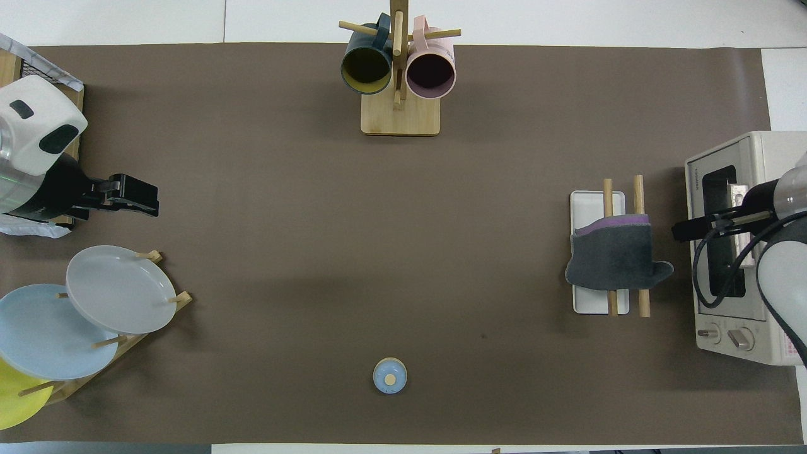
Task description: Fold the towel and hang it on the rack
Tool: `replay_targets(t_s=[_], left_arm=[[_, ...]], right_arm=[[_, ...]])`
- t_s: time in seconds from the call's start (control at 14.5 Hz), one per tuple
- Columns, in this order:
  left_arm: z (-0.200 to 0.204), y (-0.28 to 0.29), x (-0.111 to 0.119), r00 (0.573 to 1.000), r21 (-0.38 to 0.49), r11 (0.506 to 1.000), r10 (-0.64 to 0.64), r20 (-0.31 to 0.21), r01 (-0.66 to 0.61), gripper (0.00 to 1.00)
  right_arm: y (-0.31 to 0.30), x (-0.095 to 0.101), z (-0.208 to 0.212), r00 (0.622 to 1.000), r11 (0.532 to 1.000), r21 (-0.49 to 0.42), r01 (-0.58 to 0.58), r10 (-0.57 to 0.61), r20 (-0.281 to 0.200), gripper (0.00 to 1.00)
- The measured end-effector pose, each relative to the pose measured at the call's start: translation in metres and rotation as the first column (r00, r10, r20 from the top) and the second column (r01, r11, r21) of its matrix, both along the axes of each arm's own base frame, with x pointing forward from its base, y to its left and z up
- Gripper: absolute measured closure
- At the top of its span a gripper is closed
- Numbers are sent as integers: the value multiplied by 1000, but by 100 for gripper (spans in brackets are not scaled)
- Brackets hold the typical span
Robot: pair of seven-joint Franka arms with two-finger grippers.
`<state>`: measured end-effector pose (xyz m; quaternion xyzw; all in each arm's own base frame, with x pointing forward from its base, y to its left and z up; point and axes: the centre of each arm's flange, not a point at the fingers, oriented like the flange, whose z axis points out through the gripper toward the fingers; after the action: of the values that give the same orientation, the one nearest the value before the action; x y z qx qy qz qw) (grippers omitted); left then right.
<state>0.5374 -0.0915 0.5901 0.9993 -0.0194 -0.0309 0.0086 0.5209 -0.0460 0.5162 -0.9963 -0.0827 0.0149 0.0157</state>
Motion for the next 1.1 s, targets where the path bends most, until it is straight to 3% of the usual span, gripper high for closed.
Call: replay_targets(t_s=[0.34, 0.55, 1.1], left_arm=[[0, 1, 0, 1000, 0, 1000, -3, 0, 3, 0], [0, 1, 0, 1000, -1, 1000, -4, 1, 4, 0], [0, 4, 1, 1000, -1, 1000, 2, 3, -2, 0]], right_arm=[[-3, -5, 64, 995, 998, -3, 58, -58, -84, 0], [-5, 0, 92, 991, 995, -54, 90, -94, -94, 0], [3, 18, 83, 990, 995, -64, 81, -88, -113, 0]])
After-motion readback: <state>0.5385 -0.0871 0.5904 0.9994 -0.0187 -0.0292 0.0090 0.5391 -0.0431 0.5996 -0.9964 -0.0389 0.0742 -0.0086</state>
